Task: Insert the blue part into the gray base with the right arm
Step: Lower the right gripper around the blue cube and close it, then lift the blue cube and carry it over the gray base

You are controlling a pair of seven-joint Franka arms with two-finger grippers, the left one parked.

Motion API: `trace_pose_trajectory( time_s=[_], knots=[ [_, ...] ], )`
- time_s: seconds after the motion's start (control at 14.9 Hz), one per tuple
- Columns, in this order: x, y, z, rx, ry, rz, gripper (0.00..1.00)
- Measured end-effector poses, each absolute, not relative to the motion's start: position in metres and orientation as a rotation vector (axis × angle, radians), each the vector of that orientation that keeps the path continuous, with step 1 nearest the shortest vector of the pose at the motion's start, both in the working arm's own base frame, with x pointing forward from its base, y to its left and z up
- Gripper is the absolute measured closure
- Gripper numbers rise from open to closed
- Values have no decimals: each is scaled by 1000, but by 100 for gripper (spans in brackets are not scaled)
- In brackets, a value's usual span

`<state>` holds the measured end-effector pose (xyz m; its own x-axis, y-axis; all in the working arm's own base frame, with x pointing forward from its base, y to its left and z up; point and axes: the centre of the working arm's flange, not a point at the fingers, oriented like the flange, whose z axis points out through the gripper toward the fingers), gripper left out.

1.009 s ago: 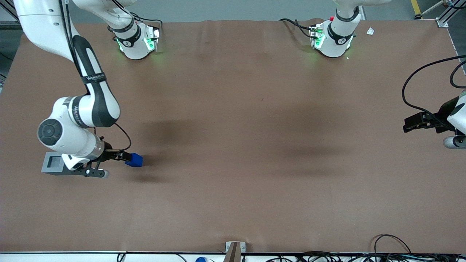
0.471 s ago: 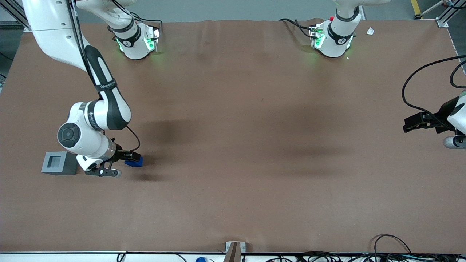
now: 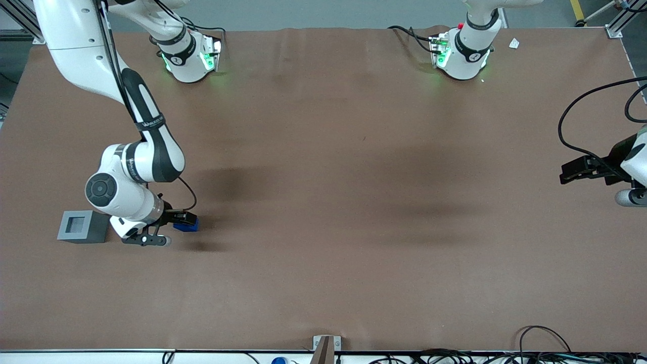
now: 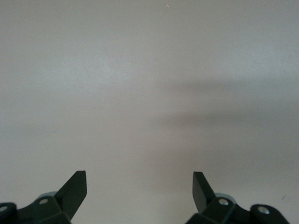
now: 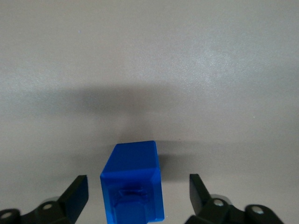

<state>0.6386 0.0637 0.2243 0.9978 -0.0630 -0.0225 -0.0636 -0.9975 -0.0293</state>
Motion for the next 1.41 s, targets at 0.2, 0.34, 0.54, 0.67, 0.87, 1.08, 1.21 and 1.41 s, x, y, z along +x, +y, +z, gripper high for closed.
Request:
trace_pose_trajectory(
  time_s=[0.2,0.34,0.54,0.67,0.87,1.08,1.21,1.41],
  knots=[
    [638,64,223,-3110,98,42,27],
    [637,64,222,-3111,98,65,43],
    [638,64,225,-3111,97,90,49],
    [642,64,231,-3110,98,68,49],
    [654,58,265,-3106,111,14,49],
    [662,26,319,-3098,181,28,49],
    [663,-4,351,-3091,217,22,49],
    [662,-47,377,-3086,232,-32,49]
  ],
)
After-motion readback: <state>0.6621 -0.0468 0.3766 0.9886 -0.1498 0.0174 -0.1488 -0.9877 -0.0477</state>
